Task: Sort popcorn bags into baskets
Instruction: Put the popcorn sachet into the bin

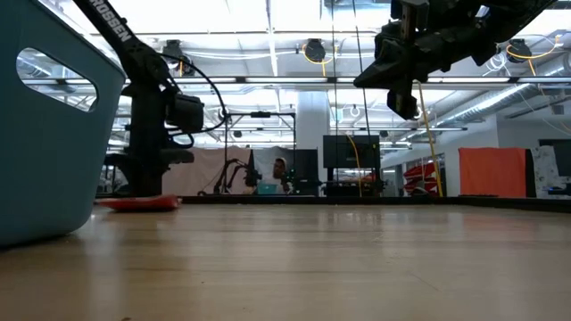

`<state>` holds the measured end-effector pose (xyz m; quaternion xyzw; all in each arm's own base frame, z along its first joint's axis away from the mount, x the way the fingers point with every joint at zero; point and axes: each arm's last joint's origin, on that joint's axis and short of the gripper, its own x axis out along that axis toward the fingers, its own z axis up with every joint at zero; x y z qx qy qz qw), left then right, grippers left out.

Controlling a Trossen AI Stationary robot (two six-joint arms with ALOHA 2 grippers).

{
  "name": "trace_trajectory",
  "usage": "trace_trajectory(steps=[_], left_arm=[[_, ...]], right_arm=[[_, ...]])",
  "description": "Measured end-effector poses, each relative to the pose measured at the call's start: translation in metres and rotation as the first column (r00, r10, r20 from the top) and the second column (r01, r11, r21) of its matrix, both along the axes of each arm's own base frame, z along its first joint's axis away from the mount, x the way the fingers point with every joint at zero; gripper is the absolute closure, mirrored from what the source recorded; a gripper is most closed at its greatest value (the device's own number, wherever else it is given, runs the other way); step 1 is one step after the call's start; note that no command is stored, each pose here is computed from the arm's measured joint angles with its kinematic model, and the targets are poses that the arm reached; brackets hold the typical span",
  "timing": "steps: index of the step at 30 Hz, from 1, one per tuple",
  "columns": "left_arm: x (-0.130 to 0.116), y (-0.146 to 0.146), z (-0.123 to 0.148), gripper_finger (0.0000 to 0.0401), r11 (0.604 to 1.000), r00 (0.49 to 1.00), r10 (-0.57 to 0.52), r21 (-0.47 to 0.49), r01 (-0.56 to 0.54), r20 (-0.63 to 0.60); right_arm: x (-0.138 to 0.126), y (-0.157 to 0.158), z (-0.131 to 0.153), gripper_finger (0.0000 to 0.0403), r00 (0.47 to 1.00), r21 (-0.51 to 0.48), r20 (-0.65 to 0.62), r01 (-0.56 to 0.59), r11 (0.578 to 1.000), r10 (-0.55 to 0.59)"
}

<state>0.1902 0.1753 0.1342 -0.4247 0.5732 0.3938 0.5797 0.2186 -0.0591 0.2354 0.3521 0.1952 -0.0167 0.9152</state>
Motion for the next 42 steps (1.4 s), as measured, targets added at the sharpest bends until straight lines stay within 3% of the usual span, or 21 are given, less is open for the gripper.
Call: trace_trajectory(steps=[4, 13, 18, 22, 30, 35, 38, 42], left_arm=[[0.001, 0.001, 0.01, 0.0393, 0.998, 0.999, 0.007, 0.061, -0.01, 0.051], [-0.004, -0.018, 0.051, 0.0399, 0.991, 0.988, 0.003, 0.135, -0.024, 0.154], [-0.009, -0.035, 0.059, 0.0394, 0.982, 0.983, 0.153, 0.099, -0.163, 0.098], [-0.011, -0.041, 0.056, 0.0351, 0.966, 0.967, 0.249, 0.062, -0.252, 0.051], [-0.017, -0.046, 0.016, 0.0205, 0.899, 0.901, 0.431, 0.055, -0.434, 0.052], [-0.017, -0.046, 0.0, 0.0149, 0.902, 0.901, 0.424, 0.043, -0.429, 0.097], [-0.016, -0.045, -0.004, 0.0158, 0.923, 0.919, 0.369, 0.064, -0.38, 0.141], [-0.01, -0.041, -0.004, 0.0262, 0.95, 0.942, 0.267, 0.109, -0.293, 0.204]], right_arm=[[0.001, 0.0, 0.001, 0.0403, 1.0, 0.009, 0.014, 0.004, 1.0, -0.005], [0.001, -0.001, 0.004, 0.0403, 0.999, 0.003, 0.037, 0.011, 1.0, -0.011], [0.001, -0.001, 0.003, 0.0403, 0.999, -0.028, 0.027, 0.029, 0.999, -0.029], [0.001, -0.002, 0.002, 0.0403, 0.999, -0.044, 0.019, 0.049, 0.998, -0.048], [0.001, -0.002, 0.002, 0.0403, 0.999, -0.041, 0.017, 0.042, 0.998, -0.041], [0.001, -0.001, 0.002, 0.0403, 1.0, -0.023, 0.019, 0.021, 1.0, -0.02], [0.001, -0.001, 0.002, 0.0403, 1.0, -0.022, 0.019, 0.02, 1.0, -0.019], [0.001, -0.001, 0.002, 0.0403, 1.0, -0.023, 0.019, 0.019, 1.0, -0.019]])
